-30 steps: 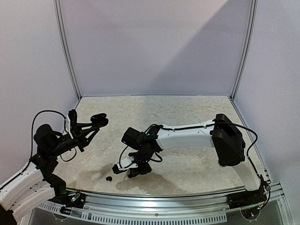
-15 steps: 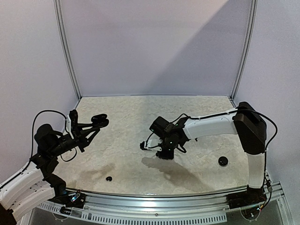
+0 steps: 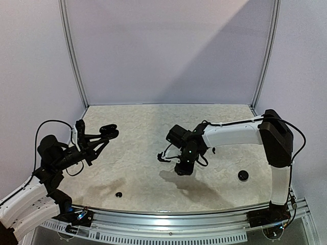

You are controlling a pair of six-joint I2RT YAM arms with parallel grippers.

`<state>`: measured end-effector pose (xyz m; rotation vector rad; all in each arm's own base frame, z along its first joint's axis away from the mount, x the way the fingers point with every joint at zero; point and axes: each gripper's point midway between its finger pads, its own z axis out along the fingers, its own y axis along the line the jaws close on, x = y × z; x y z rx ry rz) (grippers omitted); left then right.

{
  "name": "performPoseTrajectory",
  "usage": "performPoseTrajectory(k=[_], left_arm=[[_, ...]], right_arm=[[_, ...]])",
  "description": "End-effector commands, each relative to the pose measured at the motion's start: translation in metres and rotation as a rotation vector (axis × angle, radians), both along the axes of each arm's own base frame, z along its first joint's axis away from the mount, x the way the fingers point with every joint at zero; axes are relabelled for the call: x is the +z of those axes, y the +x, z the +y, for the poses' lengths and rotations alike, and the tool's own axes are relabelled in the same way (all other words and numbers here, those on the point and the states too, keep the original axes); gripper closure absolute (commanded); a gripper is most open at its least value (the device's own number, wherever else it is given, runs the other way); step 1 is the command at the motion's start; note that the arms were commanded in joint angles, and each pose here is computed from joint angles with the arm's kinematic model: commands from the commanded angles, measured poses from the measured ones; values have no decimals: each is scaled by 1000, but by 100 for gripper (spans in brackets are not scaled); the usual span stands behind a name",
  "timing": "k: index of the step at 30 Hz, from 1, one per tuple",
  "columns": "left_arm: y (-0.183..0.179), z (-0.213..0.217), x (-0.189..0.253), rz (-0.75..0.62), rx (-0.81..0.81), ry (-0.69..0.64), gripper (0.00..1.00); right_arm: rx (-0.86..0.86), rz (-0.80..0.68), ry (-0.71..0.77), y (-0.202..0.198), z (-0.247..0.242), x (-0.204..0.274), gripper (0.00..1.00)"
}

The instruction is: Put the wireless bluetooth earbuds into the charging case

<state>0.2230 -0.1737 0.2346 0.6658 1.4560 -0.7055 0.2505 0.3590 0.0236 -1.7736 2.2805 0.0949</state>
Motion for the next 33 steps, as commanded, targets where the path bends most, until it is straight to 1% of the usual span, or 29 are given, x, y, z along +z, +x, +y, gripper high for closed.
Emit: performPoseTrajectory(k=[1,3,5,7,8,9,11,12,13,16,18,20,22,23,25,29,33], left_arm=[[1,2,-7,0,5,14,100],[1,2,-7,0,5,14,100],[1,2,-8,2,5,15,100],[1,2,-8,2,4,15,100],[1,2,-8,2,4,14,100],[1,2,-7,-1,4,13,100],[1,2,-6,-4,3,14,100],[0,2,-6,-4,2,13,100],[0,1,-7,-3,-2,13,100],[-1,0,-6,-8,-15,13,100],[-2,-1,-5,-8,-19,11,100],[-2,-1,-6,-7,-20,12,100],[-2,-1,-7,-3,-22,12,100],[-2,-1,-7,-3,-23,12,100],[-2,-1,-6,-5,-21,12,100],[-1,-1,-7,-4,-19,14,100],[-2,-1,-7,-7,-19,16,100]], right_arm=[[-17,91,32,-1,1,17,46],[-24,99,104,7,6,39,37],[-41,107,210,19,13,66,31],[-84,123,285,33,16,82,31],[-103,131,303,40,15,86,33],[-126,138,302,47,14,85,40],[-166,151,272,58,8,78,58],[-176,164,247,59,7,68,62],[-178,177,230,58,5,63,62],[-135,243,217,45,5,45,54],[-113,255,214,41,4,37,53],[-111,248,209,41,2,31,57],[-108,250,214,41,3,25,66],[-107,252,215,41,4,23,68],[-108,260,201,40,2,17,71],[-105,304,192,33,2,4,70],[-113,313,189,33,4,-7,69]])
